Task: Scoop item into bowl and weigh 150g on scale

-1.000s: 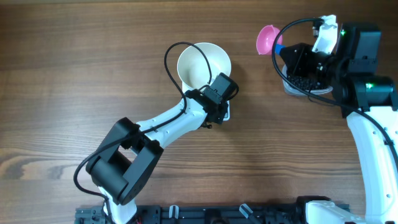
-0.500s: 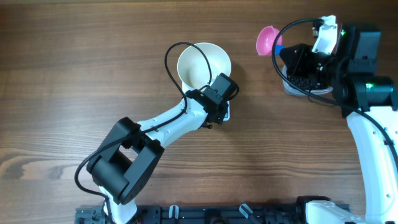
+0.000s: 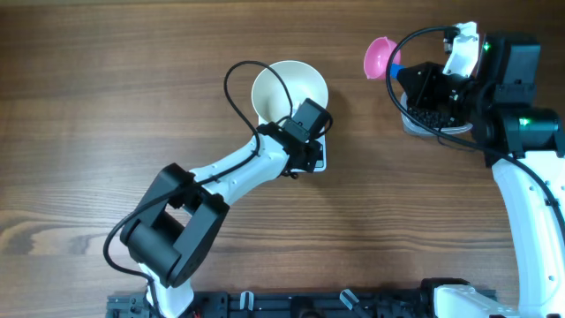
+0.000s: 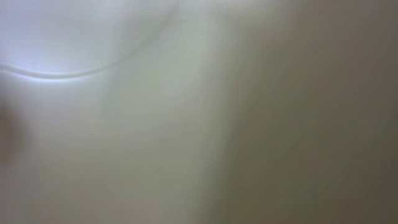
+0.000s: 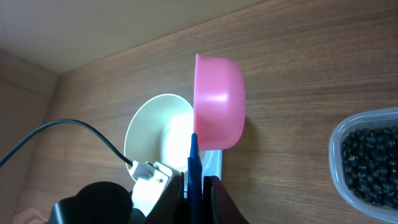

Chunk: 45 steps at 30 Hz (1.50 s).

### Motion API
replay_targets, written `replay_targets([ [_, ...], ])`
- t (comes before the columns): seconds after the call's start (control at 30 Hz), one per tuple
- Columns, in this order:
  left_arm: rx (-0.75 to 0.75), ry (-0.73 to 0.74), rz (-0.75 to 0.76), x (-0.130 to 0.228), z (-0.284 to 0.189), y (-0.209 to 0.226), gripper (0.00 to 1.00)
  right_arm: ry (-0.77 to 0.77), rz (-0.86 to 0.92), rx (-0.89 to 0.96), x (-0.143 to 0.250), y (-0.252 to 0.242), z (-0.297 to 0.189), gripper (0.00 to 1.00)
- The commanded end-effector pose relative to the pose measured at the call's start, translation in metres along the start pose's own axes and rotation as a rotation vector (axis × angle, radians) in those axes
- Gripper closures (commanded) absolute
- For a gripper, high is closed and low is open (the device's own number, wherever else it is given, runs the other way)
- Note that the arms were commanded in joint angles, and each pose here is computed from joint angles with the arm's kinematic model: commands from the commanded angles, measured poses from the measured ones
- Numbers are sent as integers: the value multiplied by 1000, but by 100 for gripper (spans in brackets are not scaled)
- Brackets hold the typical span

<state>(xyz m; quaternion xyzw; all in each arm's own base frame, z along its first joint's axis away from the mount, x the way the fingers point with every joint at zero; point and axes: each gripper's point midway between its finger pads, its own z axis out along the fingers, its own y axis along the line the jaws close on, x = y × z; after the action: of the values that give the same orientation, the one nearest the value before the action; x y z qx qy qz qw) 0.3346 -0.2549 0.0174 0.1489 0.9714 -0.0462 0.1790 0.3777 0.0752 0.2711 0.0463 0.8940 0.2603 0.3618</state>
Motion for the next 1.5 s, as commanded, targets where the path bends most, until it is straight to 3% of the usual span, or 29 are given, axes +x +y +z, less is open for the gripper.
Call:
replay_targets([
  [0.0, -75, 49, -35, 13, 18, 22, 96, -10, -22, 9, -3, -1, -2, 96],
  [0.33, -61, 12, -40, 2, 7, 20, 96, -13, -22, 18, -4, -2, -2, 96],
  [0.63, 5, -145, -60, -28, -77, 16, 96, -16, -22, 23, -4, -3, -2, 96],
  [0.87, 132, -149, -55, -18, -127, 4, 96, -21, -25, 21, -6, -2, -2, 96],
  [1.2, 102, -87, -131, 1, -145, 30, 96, -12, -21, 24, -3, -3, -2, 96],
  [1.37, 74, -255, -178, -6, -198, 48, 96, -1, -35, 27, -1, -4, -2, 96],
  [1.47, 63, -321, -224, 9, -213, 66, 96, -1, -36, 27, -1, -4, -2, 96],
])
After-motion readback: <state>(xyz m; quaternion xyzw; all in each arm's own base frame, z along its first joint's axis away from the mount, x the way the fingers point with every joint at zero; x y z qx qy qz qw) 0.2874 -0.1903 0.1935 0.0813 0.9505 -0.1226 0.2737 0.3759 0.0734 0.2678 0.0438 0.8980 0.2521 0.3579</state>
